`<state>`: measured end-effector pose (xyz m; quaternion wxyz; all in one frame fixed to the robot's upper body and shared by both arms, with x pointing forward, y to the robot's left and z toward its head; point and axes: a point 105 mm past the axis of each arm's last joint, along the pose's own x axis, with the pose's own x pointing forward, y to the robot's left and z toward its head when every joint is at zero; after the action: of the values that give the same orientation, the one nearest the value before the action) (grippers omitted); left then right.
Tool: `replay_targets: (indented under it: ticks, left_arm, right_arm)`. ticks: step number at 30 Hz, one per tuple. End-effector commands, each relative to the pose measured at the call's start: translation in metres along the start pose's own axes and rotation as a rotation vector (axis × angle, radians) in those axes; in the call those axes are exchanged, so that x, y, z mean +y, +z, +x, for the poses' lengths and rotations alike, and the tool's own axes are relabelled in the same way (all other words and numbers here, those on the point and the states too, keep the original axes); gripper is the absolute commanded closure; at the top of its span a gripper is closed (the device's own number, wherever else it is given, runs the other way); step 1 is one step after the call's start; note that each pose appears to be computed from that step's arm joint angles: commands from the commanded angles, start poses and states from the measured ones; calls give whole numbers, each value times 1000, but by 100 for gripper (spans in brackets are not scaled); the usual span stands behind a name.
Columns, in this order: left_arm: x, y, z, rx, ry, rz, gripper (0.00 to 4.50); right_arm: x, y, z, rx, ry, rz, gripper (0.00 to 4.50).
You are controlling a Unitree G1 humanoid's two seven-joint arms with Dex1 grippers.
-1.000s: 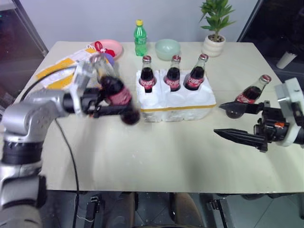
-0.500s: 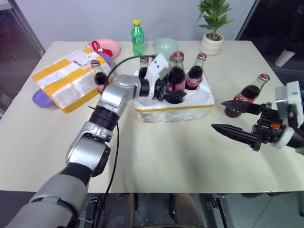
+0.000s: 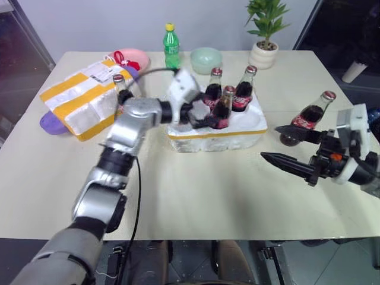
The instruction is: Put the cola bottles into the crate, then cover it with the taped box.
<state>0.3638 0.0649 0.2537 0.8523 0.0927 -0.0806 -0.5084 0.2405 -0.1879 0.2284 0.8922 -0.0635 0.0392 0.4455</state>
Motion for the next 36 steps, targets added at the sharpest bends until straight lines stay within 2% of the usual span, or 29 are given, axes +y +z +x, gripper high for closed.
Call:
replay_targets:
  ticks: [1,6,10,15,19,24,32,36]
  left_arm:
    - [-3,38,-46,-120,124,16,5]
    - [16,-14,-107,96,507,-43,5]
    - [37,-38,-122,157,685,-79,5]
    - [62,-55,-115,199,746,-80,5]
    - [79,-58,-103,198,768,-77,5]
    - [89,-69,-88,209,732,-62,5]
    - [106,-101,-74,292,722,-87,5]
    - [108,-97,-57,254,680,-71,5]
  right_arm:
    - [0,4,0,-26,14,-15,0]
    - [-3,3,0,-20,33,-20,0]
    - [-5,7,-1,-11,49,-41,0]
    - [-5,15,0,0,65,-73,0]
    - [-4,21,0,-1,66,-76,0]
    - [0,27,0,-16,63,-99,0]
    - [-2,35,-2,-51,29,-91,0]
    - [-3,34,-2,-58,21,-85,0]
